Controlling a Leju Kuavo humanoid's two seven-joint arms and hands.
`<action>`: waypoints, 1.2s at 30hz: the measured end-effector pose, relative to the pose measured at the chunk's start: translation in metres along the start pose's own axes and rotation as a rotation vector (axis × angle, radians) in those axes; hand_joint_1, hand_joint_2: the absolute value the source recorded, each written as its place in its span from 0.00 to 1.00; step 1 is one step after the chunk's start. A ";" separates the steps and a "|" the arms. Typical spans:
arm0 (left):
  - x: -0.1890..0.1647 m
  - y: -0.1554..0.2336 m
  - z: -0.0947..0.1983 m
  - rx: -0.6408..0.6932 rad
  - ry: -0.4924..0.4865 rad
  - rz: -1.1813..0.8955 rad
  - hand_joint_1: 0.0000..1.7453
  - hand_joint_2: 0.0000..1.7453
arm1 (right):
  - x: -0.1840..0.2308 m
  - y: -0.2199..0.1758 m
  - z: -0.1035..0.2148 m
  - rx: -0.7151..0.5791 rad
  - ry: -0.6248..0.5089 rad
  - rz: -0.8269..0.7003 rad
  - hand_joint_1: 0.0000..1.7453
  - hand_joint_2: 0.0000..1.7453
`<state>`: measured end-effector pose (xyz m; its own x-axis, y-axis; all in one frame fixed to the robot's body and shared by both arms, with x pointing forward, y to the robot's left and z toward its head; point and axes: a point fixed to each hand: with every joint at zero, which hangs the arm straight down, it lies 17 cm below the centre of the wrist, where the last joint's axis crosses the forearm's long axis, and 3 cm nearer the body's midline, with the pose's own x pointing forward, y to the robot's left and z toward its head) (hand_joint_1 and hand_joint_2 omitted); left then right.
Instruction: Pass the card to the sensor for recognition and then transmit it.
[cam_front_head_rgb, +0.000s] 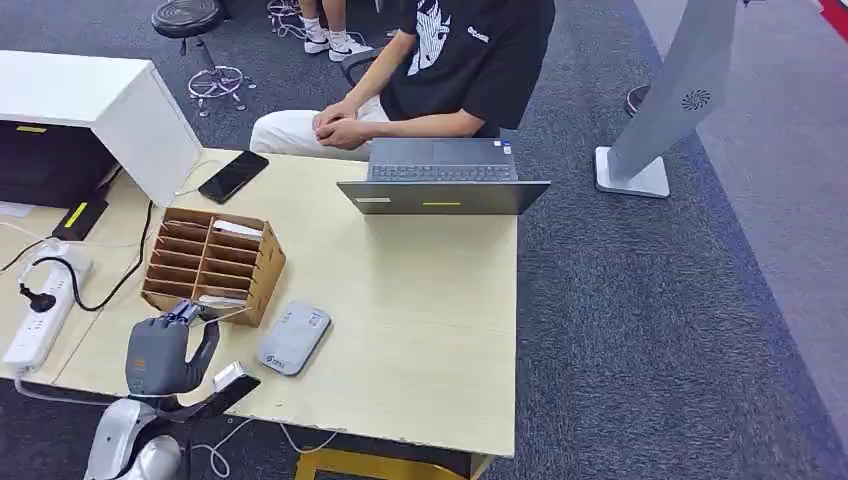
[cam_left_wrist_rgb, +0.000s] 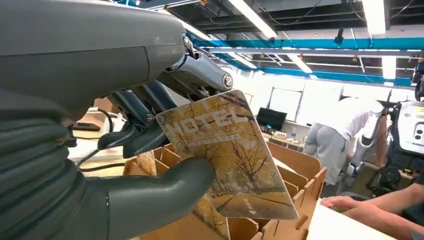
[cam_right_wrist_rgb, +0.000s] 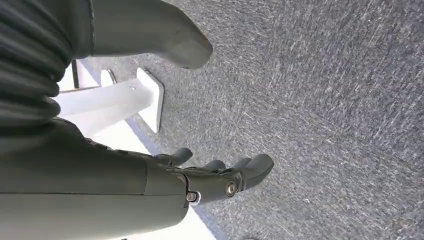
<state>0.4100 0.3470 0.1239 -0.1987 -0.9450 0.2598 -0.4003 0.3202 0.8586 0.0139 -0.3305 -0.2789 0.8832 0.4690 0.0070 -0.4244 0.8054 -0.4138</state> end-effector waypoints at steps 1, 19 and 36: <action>0.000 -0.001 -0.001 0.001 0.000 0.002 1.00 1.00 | 0.000 0.000 0.000 0.000 0.000 0.001 0.00 1.00; 0.044 -0.010 -0.024 0.012 -0.081 0.063 1.00 1.00 | 0.000 -0.001 0.000 0.003 0.012 -0.001 0.00 1.00; 0.085 -0.032 -0.019 -0.047 -0.150 0.129 1.00 1.00 | -0.001 0.001 0.000 0.016 0.020 0.002 0.00 1.00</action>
<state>0.4227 0.2548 0.1273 -0.3777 -0.8748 0.3032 -0.3217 0.4311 0.8430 0.0130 -0.3303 -0.2796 0.8862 0.4632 -0.0116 -0.4288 0.8105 -0.3991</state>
